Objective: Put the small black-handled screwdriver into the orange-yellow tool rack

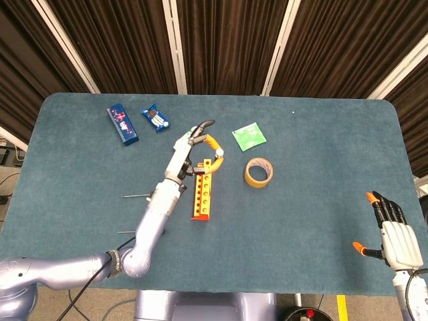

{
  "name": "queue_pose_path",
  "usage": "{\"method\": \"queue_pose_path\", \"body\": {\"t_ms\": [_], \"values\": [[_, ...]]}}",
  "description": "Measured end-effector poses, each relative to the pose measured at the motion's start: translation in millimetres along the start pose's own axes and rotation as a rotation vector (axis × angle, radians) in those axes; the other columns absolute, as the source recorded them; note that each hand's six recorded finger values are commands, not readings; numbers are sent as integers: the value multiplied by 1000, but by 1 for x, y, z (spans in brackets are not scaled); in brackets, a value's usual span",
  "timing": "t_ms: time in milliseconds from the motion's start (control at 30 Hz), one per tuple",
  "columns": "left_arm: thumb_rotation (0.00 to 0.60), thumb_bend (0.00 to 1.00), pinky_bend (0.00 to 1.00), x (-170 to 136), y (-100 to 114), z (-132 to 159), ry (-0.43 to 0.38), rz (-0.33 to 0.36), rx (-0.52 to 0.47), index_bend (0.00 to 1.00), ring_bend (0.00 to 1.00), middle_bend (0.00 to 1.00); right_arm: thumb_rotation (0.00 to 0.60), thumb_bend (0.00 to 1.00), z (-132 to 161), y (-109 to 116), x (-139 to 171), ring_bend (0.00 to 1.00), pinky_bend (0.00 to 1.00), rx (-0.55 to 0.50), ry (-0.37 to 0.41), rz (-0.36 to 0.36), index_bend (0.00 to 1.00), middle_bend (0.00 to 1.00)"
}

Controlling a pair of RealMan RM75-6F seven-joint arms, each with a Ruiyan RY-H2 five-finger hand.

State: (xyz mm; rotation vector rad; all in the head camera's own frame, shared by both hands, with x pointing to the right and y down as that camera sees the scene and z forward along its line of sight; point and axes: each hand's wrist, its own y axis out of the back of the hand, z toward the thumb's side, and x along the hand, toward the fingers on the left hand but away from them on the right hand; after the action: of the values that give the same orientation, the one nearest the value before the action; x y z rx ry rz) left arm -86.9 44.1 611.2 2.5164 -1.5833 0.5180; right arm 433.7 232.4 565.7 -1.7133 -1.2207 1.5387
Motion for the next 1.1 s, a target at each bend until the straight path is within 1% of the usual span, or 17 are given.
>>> {"method": "queue_pose_path", "body": {"t_ms": [133,300,667,1100], "values": [[600,466,1,-4,-4,-2,12,-12,-11,574,0,68,600,52,0,1,0,0,0,-2,2,-2,5,0],[600,466,1,-8,-4,-4,18,-17,-11,574,0,69,600,50,1,1,0,0,0,-1,4,-3,5,0],[600,465,1,-17,0,-10,30,-20,24,575,0,71,600,50,2,1,1,0,0,-1,6,-2,5,0],[600,466,1,-16,0,-15,37,-18,33,578,0,72,600,50,2,1,1,0,0,-6,2,-2,5,0]]}}
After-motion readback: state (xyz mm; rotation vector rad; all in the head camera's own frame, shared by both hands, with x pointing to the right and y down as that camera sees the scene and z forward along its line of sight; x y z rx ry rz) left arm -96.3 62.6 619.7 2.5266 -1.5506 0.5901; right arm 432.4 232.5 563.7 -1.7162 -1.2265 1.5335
